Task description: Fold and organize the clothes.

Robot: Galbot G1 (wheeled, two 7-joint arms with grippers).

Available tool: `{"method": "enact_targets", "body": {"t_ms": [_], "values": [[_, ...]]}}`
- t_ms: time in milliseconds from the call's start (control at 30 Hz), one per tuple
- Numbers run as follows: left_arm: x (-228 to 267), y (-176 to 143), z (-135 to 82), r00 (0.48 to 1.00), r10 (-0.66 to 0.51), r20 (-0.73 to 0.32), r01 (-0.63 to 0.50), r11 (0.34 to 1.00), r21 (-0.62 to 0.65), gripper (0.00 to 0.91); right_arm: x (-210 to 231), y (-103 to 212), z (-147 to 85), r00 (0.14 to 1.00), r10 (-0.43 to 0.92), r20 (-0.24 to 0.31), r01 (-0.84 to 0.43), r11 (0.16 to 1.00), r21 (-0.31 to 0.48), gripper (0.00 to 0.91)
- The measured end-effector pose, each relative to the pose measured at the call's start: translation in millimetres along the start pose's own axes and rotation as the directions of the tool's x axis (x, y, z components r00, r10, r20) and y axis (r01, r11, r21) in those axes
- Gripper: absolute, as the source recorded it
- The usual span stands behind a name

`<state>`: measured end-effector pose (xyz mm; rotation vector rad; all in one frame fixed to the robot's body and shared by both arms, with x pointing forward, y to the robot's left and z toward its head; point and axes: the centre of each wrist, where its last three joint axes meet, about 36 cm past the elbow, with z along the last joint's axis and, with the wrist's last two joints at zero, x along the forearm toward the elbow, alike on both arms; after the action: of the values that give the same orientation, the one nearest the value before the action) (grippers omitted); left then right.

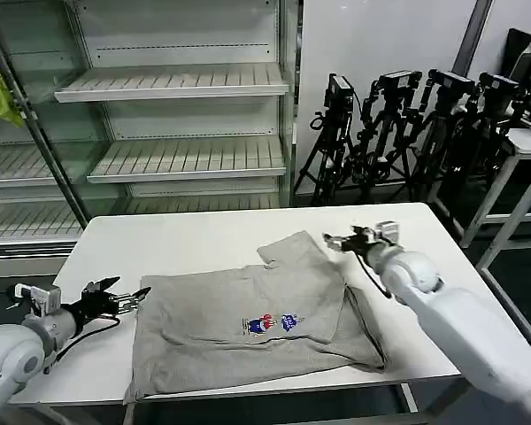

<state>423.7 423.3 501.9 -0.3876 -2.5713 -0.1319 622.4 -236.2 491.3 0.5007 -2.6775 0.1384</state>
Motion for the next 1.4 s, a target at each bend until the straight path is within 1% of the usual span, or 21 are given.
{"method": "enact_targets", "body": {"t_ms": [233,533,933,1167,1200,1267,1300,1333,1367,1400], "values": [[-20.1,8.6,1.7,1.0,-0.001,-0.016,0.001,1.0,0.009,0.887,-30.4,17.3,-9.3,1.0,0.007,-0.012,-0.007,0.999,0.032,0.907],[-47.2,9.1,2.4,0.999,0.01,-0.036,-0.01,1.0,0.002,0.887,-50.8,38.7,-12.9,1.0,0.012,-0.029,-0.01,0.998,0.062,0.907],[-63.2,3.8,4.0,0.999,0.024,-0.048,-0.025,0.999,-0.024,0.887,-55.3,44.2,-2.1,0.998,0.029,-0.057,-0.024,0.996,0.082,0.907],[-69.1,3.1,5.8,0.998,0.024,-0.052,-0.025,0.999,-0.035,0.836,-53.2,43.0,7.9,0.997,0.035,-0.071,-0.028,0.995,0.092,0.907],[-69.5,2.9,6.0,0.998,0.024,-0.054,-0.026,0.999,-0.038,0.816,-52.9,43.3,9.0,0.997,0.034,-0.073,-0.027,0.995,0.093,0.907],[-70.1,3.2,6.1,0.998,0.023,-0.054,-0.025,0.999,-0.041,0.695,-52.6,44.5,10.7,0.997,0.032,-0.075,-0.025,0.995,0.094,0.907],[-70.3,3.1,6.1,0.998,0.022,-0.055,-0.024,0.999,-0.042,0.605,-52.3,45.1,11.5,0.997,0.031,-0.076,-0.024,0.995,0.095,0.826],[-70.3,3.0,6.2,0.998,0.023,-0.055,-0.025,0.999,-0.043,0.574,-52.1,45.5,12.5,0.997,0.03,-0.077,-0.023,0.995,0.096,0.766],[-70.2,3.0,6.1,0.998,0.022,-0.055,-0.025,0.999,-0.045,0.494,-51.9,46.0,13.1,0.997,0.03,-0.078,-0.022,0.995,0.097,0.635],[-69.8,3.0,6.0,0.998,0.022,-0.056,-0.025,0.999,-0.047,0.393,-51.7,46.5,13.7,0.996,0.029,-0.079,-0.021,0.995,0.098,0.524]]}}
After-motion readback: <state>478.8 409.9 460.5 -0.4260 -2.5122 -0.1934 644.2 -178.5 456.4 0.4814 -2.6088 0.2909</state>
